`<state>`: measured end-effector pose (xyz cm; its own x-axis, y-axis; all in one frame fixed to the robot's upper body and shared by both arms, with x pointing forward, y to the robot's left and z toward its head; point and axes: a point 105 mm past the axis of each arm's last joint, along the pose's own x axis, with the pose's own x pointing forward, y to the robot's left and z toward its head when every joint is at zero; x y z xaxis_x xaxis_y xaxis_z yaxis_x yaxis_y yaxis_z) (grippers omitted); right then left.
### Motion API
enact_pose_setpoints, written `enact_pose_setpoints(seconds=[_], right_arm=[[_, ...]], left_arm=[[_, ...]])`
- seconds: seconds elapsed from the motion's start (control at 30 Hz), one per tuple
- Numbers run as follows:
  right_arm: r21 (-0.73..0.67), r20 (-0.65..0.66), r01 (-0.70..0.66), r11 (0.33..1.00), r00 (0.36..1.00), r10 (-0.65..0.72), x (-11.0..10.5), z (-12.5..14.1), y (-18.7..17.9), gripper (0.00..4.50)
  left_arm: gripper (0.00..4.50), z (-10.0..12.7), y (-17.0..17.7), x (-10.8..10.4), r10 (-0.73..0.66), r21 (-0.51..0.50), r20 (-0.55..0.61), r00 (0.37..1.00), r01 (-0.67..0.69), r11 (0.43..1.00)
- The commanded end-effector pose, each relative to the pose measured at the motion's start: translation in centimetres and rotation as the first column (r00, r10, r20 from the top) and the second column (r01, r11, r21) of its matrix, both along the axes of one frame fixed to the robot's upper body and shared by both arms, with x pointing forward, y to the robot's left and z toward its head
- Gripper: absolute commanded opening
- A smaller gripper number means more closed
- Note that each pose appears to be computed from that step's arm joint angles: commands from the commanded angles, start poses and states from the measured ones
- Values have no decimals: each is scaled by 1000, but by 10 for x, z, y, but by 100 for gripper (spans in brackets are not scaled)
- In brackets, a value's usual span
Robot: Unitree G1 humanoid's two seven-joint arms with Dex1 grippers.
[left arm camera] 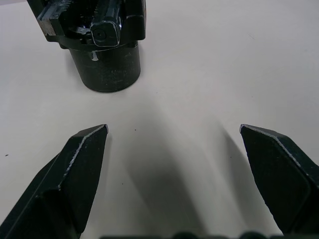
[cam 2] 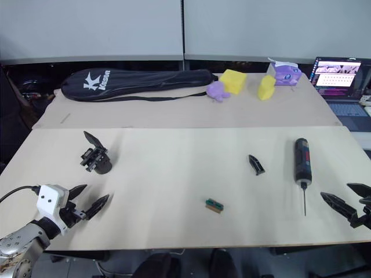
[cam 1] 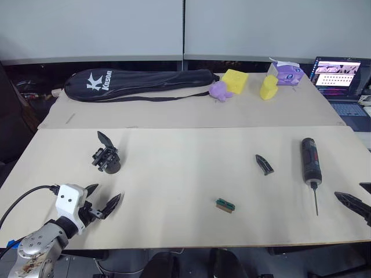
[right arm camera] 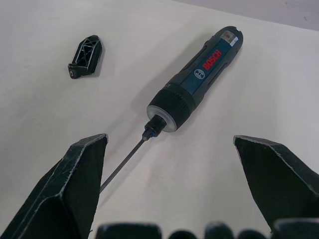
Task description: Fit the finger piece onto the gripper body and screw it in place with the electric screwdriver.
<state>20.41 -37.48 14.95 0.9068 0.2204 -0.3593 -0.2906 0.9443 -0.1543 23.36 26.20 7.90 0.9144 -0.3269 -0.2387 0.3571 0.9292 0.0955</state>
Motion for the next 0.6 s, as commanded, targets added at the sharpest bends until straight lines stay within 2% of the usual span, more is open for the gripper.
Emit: enact_pose_setpoints(seconds=[0.03, 0.13, 0.23, 0.37, 0.6], right_arm=[[-39, 55, -54, 998, 997, 56, 6, 16, 12, 447], [-108, 128, -221, 969, 964, 234, 24, 39, 56, 447], [-88, 135, -373, 924, 914, 382, 30, 47, 97, 447], [-39, 126, -600, 799, 790, 600, 29, 57, 157, 447], [-32, 135, -714, 699, 690, 711, 34, 61, 191, 447]], left_arm=[[450, 13, -4, 7, 1, -17, 49, 999, 0, 1000], [450, 14, -11, 22, 46, -40, 88, 995, -42, 998], [450, 13, -15, 30, 65, -52, 102, 993, -60, 997], [450, 11, -13, 44, 81, -45, 113, 990, -76, 996], [450, 10, -14, 64, 70, -44, 133, 989, -65, 997]])
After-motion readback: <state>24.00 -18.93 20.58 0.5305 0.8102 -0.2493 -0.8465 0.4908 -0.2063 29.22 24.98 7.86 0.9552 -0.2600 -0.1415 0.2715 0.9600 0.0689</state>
